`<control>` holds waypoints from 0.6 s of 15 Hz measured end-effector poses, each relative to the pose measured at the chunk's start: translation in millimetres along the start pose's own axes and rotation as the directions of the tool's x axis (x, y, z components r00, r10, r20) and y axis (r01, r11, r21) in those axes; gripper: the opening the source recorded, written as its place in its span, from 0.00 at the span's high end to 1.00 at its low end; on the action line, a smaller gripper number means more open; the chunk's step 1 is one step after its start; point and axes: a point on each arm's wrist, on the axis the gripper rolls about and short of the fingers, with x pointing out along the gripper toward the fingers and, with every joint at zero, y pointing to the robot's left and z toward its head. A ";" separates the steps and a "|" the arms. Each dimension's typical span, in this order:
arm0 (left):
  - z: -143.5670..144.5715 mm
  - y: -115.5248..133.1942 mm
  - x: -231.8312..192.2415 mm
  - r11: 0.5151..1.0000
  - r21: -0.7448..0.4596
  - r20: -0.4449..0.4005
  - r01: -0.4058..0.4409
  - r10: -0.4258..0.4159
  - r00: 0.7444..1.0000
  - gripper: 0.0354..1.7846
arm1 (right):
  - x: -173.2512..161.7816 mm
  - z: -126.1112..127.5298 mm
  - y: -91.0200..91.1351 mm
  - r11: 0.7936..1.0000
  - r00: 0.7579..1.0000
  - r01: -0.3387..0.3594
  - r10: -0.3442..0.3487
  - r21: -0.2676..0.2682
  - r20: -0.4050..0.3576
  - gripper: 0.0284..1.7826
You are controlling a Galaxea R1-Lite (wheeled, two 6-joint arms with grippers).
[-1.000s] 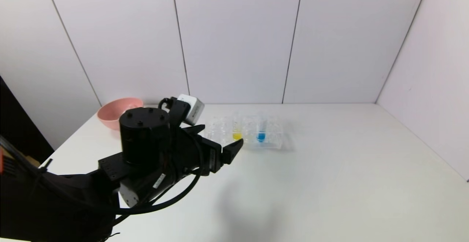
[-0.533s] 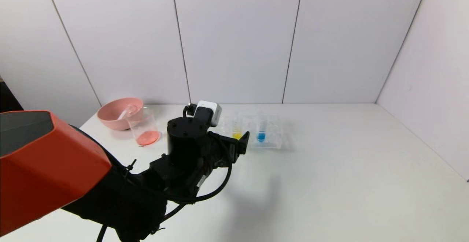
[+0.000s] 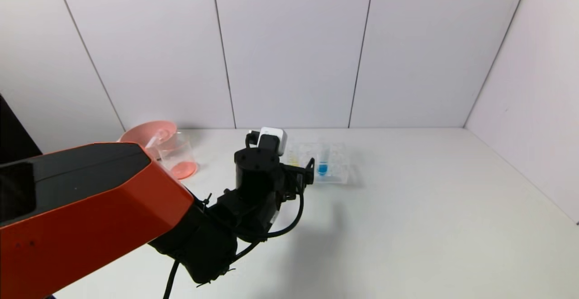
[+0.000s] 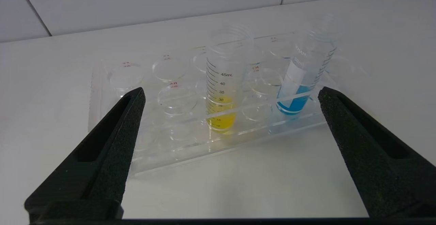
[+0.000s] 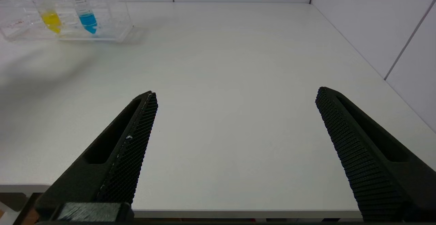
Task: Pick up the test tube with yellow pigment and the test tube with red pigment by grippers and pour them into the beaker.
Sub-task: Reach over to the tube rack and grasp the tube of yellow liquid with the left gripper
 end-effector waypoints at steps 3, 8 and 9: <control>-4.7 -0.5 16.0 0.999 0.011 0.012 -0.032 0.032 0.999 0.01 | 0.0 -0.1 0.0 1.000 1.000 0.000 0.000 0.000 0.000 0.05; -8.2 -1.2 38.8 0.999 0.008 0.037 -0.052 0.052 0.998 0.01 | 0.1 -0.2 0.0 1.000 1.000 0.000 0.000 0.000 -0.001 0.05; -9.1 -2.1 42.0 0.999 0.007 0.040 -0.054 0.053 0.998 0.01 | 0.1 -0.2 0.0 1.000 1.000 0.000 0.000 0.000 -0.001 0.05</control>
